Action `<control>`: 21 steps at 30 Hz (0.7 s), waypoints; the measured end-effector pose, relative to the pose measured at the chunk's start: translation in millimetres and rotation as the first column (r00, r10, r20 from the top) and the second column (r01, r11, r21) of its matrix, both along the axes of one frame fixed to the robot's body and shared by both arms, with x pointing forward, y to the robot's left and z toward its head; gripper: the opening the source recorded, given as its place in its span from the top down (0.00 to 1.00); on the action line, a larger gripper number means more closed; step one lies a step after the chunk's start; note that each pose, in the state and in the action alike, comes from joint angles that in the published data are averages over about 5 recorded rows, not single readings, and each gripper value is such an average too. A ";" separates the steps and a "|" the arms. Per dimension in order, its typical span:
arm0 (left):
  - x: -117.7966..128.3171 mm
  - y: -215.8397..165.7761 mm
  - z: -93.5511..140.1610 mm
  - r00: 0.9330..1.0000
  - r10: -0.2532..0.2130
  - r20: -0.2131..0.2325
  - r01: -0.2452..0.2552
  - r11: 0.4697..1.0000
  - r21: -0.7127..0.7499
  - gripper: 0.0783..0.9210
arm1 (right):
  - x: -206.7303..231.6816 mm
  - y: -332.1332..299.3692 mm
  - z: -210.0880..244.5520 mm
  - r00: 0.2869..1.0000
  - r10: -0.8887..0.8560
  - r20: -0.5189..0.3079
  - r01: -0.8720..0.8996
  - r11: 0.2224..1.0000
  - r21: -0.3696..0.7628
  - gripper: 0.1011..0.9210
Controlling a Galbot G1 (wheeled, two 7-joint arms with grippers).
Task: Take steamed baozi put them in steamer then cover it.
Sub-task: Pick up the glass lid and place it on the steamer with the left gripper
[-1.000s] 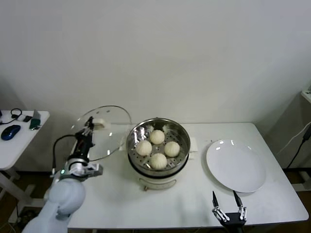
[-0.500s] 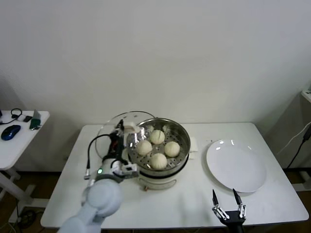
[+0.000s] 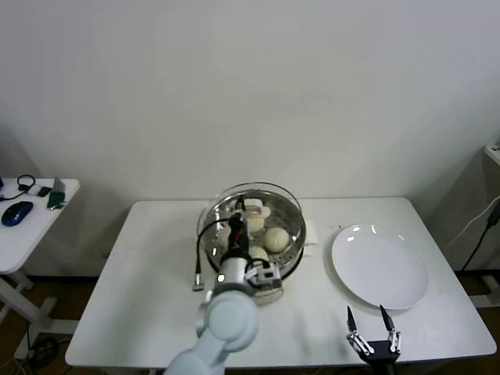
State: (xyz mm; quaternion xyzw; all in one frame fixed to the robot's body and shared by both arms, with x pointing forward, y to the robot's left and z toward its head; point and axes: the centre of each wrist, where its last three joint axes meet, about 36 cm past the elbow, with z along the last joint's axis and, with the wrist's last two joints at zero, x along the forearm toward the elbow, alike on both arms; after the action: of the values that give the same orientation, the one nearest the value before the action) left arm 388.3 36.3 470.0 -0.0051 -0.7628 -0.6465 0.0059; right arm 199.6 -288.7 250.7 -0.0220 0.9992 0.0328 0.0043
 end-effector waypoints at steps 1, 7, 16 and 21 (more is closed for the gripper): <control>0.0 -4.8 -0.5 1.000 0.000 0.000 0.000 1.000 0.001 0.93 | -0.2 -0.2 -0.8 1.000 -0.001 0.000 0.001 1.000 0.000 0.12; 1.9 -24.5 -6.4 1.000 0.005 -0.001 -0.005 1.000 0.018 0.93 | -0.5 -1.1 -3.6 1.000 -0.006 0.003 0.006 1.000 0.003 0.12; 7.1 -29.3 -21.8 1.000 0.022 -0.013 -0.021 0.998 0.062 0.93 | -1.8 -2.5 -6.4 1.000 -0.015 0.007 0.015 1.000 0.005 0.12; 8.8 -29.4 -30.8 1.000 0.026 -0.016 -0.025 0.996 0.082 0.93 | -2.0 -1.7 -6.9 1.000 -0.017 0.008 0.017 1.000 0.006 0.12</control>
State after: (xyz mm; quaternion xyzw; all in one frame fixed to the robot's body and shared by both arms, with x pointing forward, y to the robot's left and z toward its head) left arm 397.1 6.9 439.2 -0.0006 -0.7357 -0.6770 0.0208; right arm 197.6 -290.4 243.8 -0.0138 0.9992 0.0354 0.0088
